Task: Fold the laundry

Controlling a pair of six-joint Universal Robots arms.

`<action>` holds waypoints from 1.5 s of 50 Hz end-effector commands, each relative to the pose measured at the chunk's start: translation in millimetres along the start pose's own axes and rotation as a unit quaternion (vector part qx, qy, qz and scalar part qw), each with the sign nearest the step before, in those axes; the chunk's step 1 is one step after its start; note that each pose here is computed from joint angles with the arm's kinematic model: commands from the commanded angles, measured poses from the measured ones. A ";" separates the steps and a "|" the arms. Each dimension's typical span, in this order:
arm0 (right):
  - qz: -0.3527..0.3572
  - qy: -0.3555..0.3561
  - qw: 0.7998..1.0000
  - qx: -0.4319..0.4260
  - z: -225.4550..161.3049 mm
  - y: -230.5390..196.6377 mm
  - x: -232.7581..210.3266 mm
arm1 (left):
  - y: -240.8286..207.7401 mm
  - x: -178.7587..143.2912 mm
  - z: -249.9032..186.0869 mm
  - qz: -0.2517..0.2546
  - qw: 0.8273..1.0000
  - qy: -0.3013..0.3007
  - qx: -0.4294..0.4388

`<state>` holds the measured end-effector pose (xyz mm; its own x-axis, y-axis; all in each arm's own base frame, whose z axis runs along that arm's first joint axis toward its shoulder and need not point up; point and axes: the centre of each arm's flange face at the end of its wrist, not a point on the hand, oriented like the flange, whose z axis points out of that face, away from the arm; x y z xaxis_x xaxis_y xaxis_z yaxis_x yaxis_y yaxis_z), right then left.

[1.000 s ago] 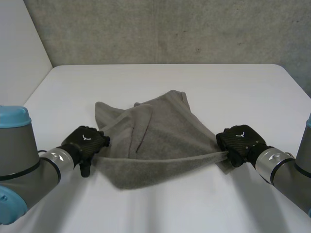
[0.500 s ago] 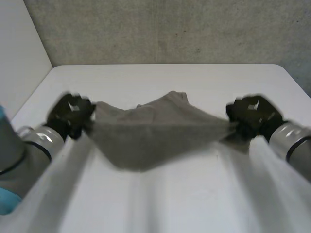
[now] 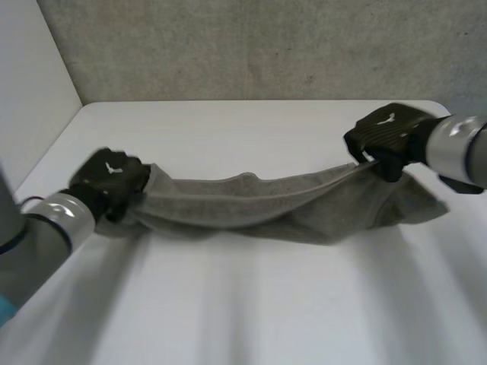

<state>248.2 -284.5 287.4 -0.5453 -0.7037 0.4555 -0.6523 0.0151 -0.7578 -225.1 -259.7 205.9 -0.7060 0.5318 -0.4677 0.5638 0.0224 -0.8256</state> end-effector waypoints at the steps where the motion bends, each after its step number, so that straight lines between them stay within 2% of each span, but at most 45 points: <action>1: -0.019 0.018 0.999 -0.019 58.5 9.9 -1.7 | 19.1 -8.7 55.6 0.052 0.997 -0.029 -0.040; 3: -0.033 0.042 0.999 -0.001 68.0 2.0 7.1 | 11.5 -18.2 68.8 0.059 0.997 -0.049 -0.028; 4: -0.053 0.082 0.995 0.032 76.5 -12.0 21.8 | -3.1 -30.4 80.9 0.062 0.995 -0.073 -0.004; 5: -0.053 0.082 0.995 0.032 76.6 -12.1 21.9 | -25.4 -45.0 89.5 0.064 0.992 -0.099 0.032; 6: -0.074 0.138 0.984 0.084 82.4 -32.4 42.3 | -25.6 -45.2 89.6 0.064 0.992 -0.100 0.033; 7: -0.074 0.139 0.984 0.084 82.4 -32.6 42.5 | -54.4 -62.9 94.4 0.063 0.986 -0.130 0.082; 8: -0.088 0.215 0.959 0.163 77.1 -64.6 68.6 | -89.7 -82.6 94.4 0.053 0.973 -0.168 0.148; 9: -0.097 0.292 0.918 0.249 62.0 -99.7 92.2 | -90.1 -82.8 94.3 0.053 0.973 -0.169 0.149; 10: -0.098 0.293 0.918 0.250 61.8 -100.0 92.5 | -124.9 -101.0 89.5 0.035 0.953 -0.204 0.222; 11: -0.093 0.343 0.875 0.328 39.9 -131.0 105.9 | -125.3 -101.2 89.5 0.035 0.953 -0.204 0.222; 12: -0.073 0.358 0.850 0.380 26.8 -149.2 108.6 | -157.1 -116.7 79.2 0.009 0.927 -0.231 0.294; 13: -0.073 0.358 0.850 0.381 26.6 -149.3 108.6 | -182.2 -130.4 65.7 -0.019 0.901 -0.248 0.356; 14: -0.053 0.359 0.837 0.410 12.7 -160.1 111.4 | -182.5 -130.5 65.6 -0.019 0.901 -0.248 0.356; 16: -0.035 0.351 0.836 0.420 0.8 -165.5 111.9 | -209.3 -145.9 44.3 -0.067 0.863 -0.252 0.434; 17: -0.019 0.335 0.845 0.416 -5.2 -165.3 109.4 | -209.4 -146.0 44.2 -0.067 0.862 -0.252 0.434; 18: -0.019 0.335 0.845 0.416 -5.2 -165.3 109.4 | -211.4 -146.3 40.1 -0.085 0.859 -0.243 0.443; 19: -0.007 0.311 0.865 0.394 -1.2 -157.6 103.3 | -211.4 -146.3 40.1 -0.085 0.859 -0.243 0.444; 20: -0.002 0.284 0.888 0.362 6.5 -145.9 94.4 | -204.7 -142.2 42.2 -0.098 0.867 -0.231 0.431; 21: -0.002 0.284 0.888 0.362 6.6 -145.8 94.3 | -192.5 -135.9 47.4 -0.104 0.881 -0.220 0.406; 22: 0.002 0.255 0.910 0.329 15.3 -132.2 84.7 | -192.4 -135.8 47.5 -0.104 0.881 -0.220 0.406; 23: 0.002 0.226 0.927 0.301 21.7 -120.3 74.4 | -177.2 -127.4 54.1 -0.110 0.896 -0.209 0.377; 24: 0.002 0.226 0.927 0.300 21.7 -120.2 74.3 | -159.3 -119.8 61.5 -0.116 0.909 -0.199 0.346; 25: 0.002 0.198 0.941 0.275 28.0 -108.6 64.0 | -159.1 -119.7 61.6 -0.116 0.909 -0.199 0.346; 26: 0.002 0.197 0.941 0.275 28.0 -108.5 63.9 | -140.3 -111.3 68.2 -0.122 0.922 -0.189 0.315; 27: 0.001 0.170 0.954 0.249 34.5 -95.9 53.4 | -140.1 -111.2 68.2 -0.122 0.922 -0.189 0.314; 28: 0.000 0.144 0.964 0.222 40.2 -83.1 42.9 | -119.8 -101.6 73.6 -0.127 0.934 -0.179 0.282; 29: 0.000 0.144 0.964 0.222 40.3 -82.9 42.8 | -96.8 -92.4 78.1 -0.132 0.944 -0.171 0.248; 30: 0.001 0.121 0.974 0.193 45.7 -69.1 32.5 | -96.6 -92.4 78.1 -0.132 0.944 -0.171 0.248; 31: 0.002 0.096 0.982 0.163 50.5 -54.7 21.5 | -71.6 -83.3 81.0 -0.137 0.954 -0.161 0.211; 34: 0.007 0.069 0.990 0.126 56.2 -36.5 8.6 | -28.6 -59.3 81.3 -0.147 0.969 -0.138 0.145; 35: 0.013 0.041 0.995 0.088 61.7 -16.9 -5.5 | -28.4 -59.2 81.3 -0.147 0.969 -0.138 0.144; 36: 0.015 0.017 0.998 0.054 67.1 3.1 -19.0 | -10.1 -46.8 80.2 -0.146 0.974 -0.128 0.118; 37: 0.015 0.016 0.998 0.054 67.1 3.3 -19.1 | 5.0 -36.5 78.7 -0.137 0.978 -0.121 0.097; 39: 0.018 -0.019 1.000 0.003 75.8 38.6 -43.9 | 19.1 -26.6 77.4 -0.123 0.982 -0.115 0.080; 41: 0.023 -0.032 0.999 -0.012 81.5 54.6 -55.0 | 33.2 -17.1 76.8 -0.106 0.986 -0.110 0.064; 43: 0.028 -0.037 0.999 -0.017 85.9 67.0 -63.9 | 55.7 -1.3 73.8 -0.071 0.992 -0.097 0.034; 47: 0.035 -0.025 0.999 -0.022 93.3 97.2 -76.4 | 69.4 7.9 67.9 -0.041 0.995 -0.089 0.011; 50: 0.036 -0.020 0.999 -0.020 92.5 101.1 -77.2 | 72.3 7.4 62.1 -0.026 0.996 -0.090 0.003; 56: 0.066 0.002 0.998 -0.002 74.9 91.6 -66.9 | 61.5 -15.6 50.8 -0.028 0.992 -0.123 0.017; 69: 0.151 0.044 0.987 0.018 64.5 98.0 -52.4 | 49.4 -23.0 42.6 -0.052 0.989 -0.136 0.037; 74: 0.242 0.049 0.969 0.003 67.6 116.6 -47.5 | 47.1 -24.1 39.2 -0.063 0.988 -0.138 0.042; 75: 0.242 0.049 0.969 0.003 67.6 116.6 -47.5 | 46.1 -24.4 38.1 -0.063 0.987 -0.138 0.043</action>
<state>243.3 -293.5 157.3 -0.7764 -0.5941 0.2104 -0.4079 0.2190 -0.8864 -198.8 -306.8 164.0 -0.8540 0.2801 -0.4385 0.4553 -0.0058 -0.8903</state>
